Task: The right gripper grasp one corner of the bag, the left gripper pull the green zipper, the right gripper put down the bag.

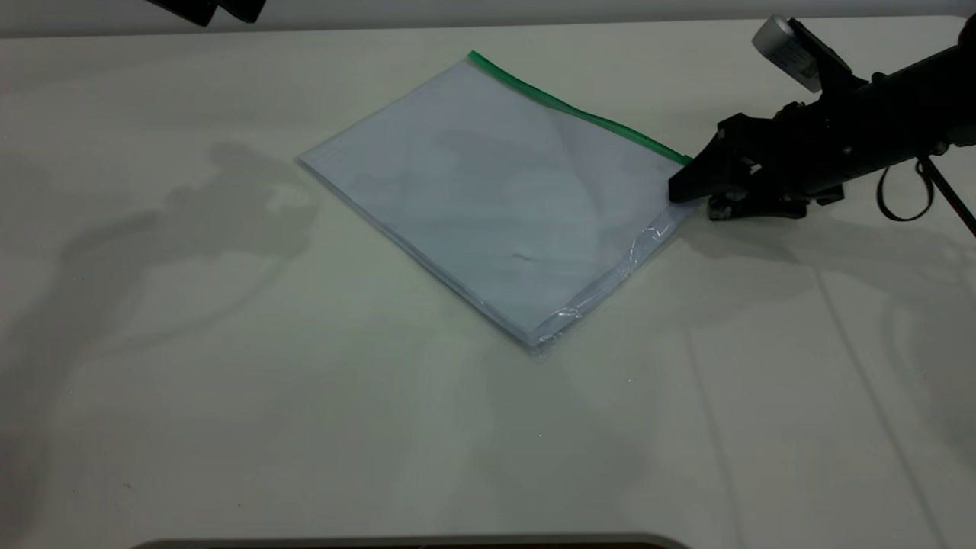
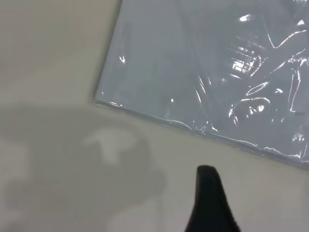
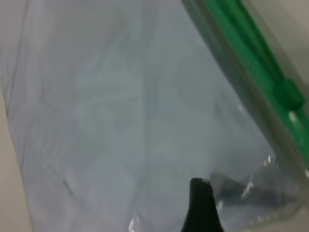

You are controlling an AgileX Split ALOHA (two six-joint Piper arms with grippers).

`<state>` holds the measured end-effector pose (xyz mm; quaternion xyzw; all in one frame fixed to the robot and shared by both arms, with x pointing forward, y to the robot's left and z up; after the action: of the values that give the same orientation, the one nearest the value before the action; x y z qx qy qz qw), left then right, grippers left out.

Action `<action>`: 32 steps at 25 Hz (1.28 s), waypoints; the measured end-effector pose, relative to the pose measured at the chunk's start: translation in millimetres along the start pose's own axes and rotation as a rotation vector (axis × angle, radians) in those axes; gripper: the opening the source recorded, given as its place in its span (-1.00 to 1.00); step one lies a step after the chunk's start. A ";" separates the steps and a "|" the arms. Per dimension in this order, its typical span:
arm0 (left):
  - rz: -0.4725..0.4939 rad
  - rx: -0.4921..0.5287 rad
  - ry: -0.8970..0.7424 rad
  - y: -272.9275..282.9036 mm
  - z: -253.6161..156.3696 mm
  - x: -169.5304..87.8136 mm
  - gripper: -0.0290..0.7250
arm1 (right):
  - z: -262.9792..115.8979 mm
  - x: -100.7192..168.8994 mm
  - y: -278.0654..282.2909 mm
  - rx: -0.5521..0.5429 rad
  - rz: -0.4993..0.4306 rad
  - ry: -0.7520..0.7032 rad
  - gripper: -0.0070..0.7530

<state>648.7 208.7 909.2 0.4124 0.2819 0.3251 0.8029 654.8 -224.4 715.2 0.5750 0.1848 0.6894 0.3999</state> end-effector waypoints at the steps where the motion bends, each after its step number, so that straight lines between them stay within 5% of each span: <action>1: 0.000 0.000 0.000 0.0 0.0 0.0 0.58 | 1.3 0.6 -1.8 -0.005 0.015 -0.001 0.60; 9: 0.001 0.000 0.000 0.0 0.1 0.1 0.58 | -0.1 5.9 -13.8 -0.036 0.152 -0.025 0.30; 16: 0.004 -0.003 -0.001 0.0 0.3 0.5 0.58 | 2.1 19.6 -11.0 -0.059 0.261 0.020 -0.88; 23: 0.006 -0.003 -0.231 0.0 0.5 0.8 0.58 | 10.5 50.2 -1.3 0.087 0.433 0.266 -0.89; 32: -0.017 -0.075 -0.442 -0.1 8.9 -4.3 0.58 | 39.6 100.3 -9.2 0.437 0.195 0.618 -0.89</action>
<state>652.4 201.2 914.3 0.4410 0.0901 0.2302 0.8628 693.3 -150.2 784.0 0.4265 0.3835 0.8094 0.1262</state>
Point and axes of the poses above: a point on each arm's last joint axis where the gripper is mounted, y pointing back along that axis away from the gripper, x along the wrist's bending axis when the last joint is at zero, z = x × y, the point moved 4 cm from there along -y, pointing out along that axis toward the gripper, and after that the axes turned 11 degrees about -y, right-handed, at the moved point
